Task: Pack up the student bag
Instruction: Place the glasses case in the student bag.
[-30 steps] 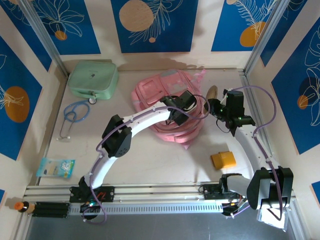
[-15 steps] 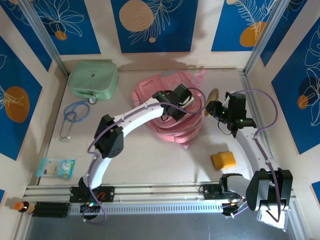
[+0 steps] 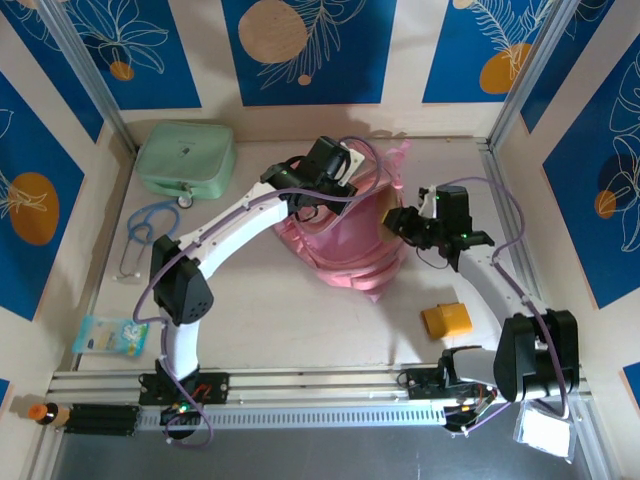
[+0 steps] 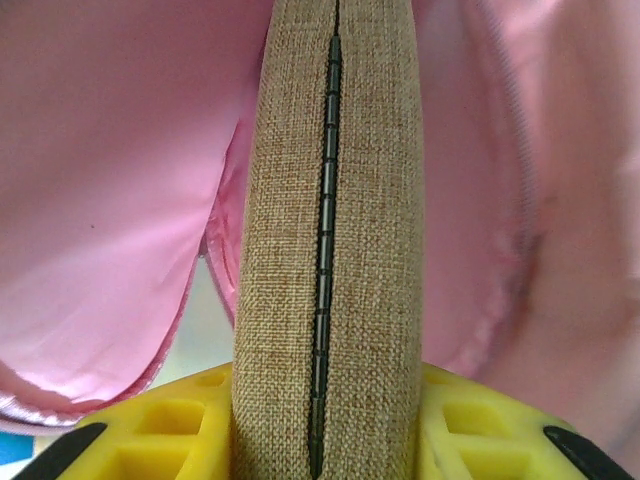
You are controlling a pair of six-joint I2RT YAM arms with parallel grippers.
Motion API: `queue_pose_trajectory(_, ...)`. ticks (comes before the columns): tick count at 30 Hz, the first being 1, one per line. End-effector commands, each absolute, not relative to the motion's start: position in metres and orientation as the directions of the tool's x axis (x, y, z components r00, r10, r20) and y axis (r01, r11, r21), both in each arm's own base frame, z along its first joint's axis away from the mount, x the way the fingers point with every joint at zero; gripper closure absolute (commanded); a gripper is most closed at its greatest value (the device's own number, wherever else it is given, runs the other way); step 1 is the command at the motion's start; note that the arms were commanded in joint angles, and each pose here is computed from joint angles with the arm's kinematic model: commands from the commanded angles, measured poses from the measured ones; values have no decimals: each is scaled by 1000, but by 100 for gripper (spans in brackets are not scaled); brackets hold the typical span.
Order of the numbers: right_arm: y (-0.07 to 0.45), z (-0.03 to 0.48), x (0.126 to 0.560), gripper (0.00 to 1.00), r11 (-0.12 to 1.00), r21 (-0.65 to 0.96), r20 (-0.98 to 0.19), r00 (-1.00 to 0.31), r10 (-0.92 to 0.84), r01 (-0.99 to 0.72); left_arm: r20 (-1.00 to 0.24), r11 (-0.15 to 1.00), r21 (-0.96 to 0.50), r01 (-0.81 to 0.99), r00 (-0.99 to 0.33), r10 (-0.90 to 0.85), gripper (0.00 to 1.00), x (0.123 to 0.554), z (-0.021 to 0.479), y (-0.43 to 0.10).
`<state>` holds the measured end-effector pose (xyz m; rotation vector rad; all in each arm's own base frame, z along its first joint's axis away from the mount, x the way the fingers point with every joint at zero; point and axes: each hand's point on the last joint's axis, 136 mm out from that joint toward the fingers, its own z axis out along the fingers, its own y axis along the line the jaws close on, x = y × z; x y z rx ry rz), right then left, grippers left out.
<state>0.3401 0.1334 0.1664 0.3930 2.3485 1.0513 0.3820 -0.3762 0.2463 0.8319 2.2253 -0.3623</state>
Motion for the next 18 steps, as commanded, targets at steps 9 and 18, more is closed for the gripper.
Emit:
queue_pose_trajectory(9, 202, 153, 368, 75, 509, 858, -167, -901, 400, 67, -899, 702, -124, 701, -380, 220, 100, 370, 366, -392)
queue_pose_trajectory(18, 254, 136, 378, 77, 419, 903, -40, -952, 302, 95, -883, 734, -155, 661, -425, 197, 100, 373, 362, -385)
